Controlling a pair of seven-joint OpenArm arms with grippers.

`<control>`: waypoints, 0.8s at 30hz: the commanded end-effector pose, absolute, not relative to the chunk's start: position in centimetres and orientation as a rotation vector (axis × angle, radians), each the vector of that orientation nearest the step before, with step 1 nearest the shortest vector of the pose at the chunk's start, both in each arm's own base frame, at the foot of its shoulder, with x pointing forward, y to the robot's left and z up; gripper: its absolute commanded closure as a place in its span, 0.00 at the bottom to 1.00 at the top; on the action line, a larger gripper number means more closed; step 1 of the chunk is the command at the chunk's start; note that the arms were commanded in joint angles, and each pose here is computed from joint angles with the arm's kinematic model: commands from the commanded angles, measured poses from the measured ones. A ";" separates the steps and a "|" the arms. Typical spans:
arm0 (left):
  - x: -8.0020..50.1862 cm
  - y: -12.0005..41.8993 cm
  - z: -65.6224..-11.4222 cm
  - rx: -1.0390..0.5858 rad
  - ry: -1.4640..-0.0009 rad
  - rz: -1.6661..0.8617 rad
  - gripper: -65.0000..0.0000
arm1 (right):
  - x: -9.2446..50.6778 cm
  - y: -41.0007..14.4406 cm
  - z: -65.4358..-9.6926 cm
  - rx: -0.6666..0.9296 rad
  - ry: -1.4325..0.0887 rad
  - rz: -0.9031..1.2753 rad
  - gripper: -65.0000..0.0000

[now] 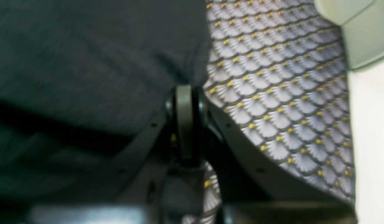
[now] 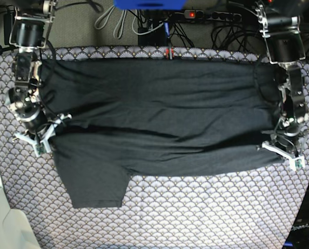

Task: Fold the T-shirt properly
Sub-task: 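Fold the hem half over toward the collar with both grippers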

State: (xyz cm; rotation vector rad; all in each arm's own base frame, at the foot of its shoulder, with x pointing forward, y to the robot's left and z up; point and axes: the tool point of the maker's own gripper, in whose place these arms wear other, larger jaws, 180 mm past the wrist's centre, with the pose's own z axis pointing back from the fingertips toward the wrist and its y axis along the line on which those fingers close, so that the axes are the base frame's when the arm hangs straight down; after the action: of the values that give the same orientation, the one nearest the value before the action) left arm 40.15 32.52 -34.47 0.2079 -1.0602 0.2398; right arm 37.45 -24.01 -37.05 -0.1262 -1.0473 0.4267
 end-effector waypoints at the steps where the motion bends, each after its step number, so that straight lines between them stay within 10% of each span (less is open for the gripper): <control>1: 40.9 33.1 -32.1 0.229 -1.130 0.229 0.99 | 38.2 -24.8 -34.8 -0.145 -1.114 0.425 1.00; 24: 39.3 36.3 -27.4 0.273 -1.159 0.315 0.99 | 36.3 -23.7 -29.9 -0.208 -1.134 0.564 1.00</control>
State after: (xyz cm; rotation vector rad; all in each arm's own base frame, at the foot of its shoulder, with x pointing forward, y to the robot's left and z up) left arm 38.50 35.45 -29.93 0.2434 -1.0894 0.3213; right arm 35.52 -23.49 -31.82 -0.1931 -1.0755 0.5599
